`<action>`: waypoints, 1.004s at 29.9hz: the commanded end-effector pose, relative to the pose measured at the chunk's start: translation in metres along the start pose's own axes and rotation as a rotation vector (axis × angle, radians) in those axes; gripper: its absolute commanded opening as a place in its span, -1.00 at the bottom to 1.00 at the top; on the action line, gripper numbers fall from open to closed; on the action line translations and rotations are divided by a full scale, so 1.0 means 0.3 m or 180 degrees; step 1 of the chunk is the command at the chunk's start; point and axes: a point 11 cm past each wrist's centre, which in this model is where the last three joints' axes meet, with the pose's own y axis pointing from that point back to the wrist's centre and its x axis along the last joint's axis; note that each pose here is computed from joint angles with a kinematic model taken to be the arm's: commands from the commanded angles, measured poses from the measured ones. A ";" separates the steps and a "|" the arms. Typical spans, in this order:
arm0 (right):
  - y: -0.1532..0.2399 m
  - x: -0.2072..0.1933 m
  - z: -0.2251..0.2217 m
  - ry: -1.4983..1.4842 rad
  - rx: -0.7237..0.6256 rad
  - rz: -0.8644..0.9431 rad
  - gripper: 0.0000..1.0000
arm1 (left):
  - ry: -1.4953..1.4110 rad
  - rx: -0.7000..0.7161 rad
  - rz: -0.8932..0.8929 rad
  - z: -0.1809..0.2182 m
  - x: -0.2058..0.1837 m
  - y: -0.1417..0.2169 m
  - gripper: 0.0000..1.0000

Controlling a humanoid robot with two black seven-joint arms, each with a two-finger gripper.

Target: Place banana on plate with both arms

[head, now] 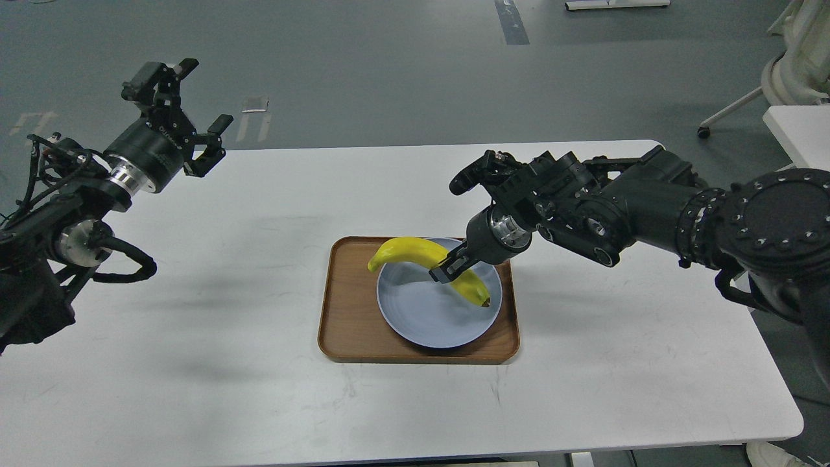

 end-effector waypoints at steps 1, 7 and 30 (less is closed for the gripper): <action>-0.010 -0.013 0.001 -0.0015 0.0001 -0.0022 -1.00 | -0.0032 -0.0004 0.0031 0.013 0.018 0.009 0.98; -0.010 -0.011 0.001 -0.0020 0.0006 -0.0016 -0.43 | -0.0035 -0.0010 0.0034 0.017 0.021 0.011 0.98; 0.366 0.051 0.312 -0.2933 0.1259 0.2388 1.00 | 0.0055 0.0064 -0.0014 -0.049 -0.019 0.003 0.98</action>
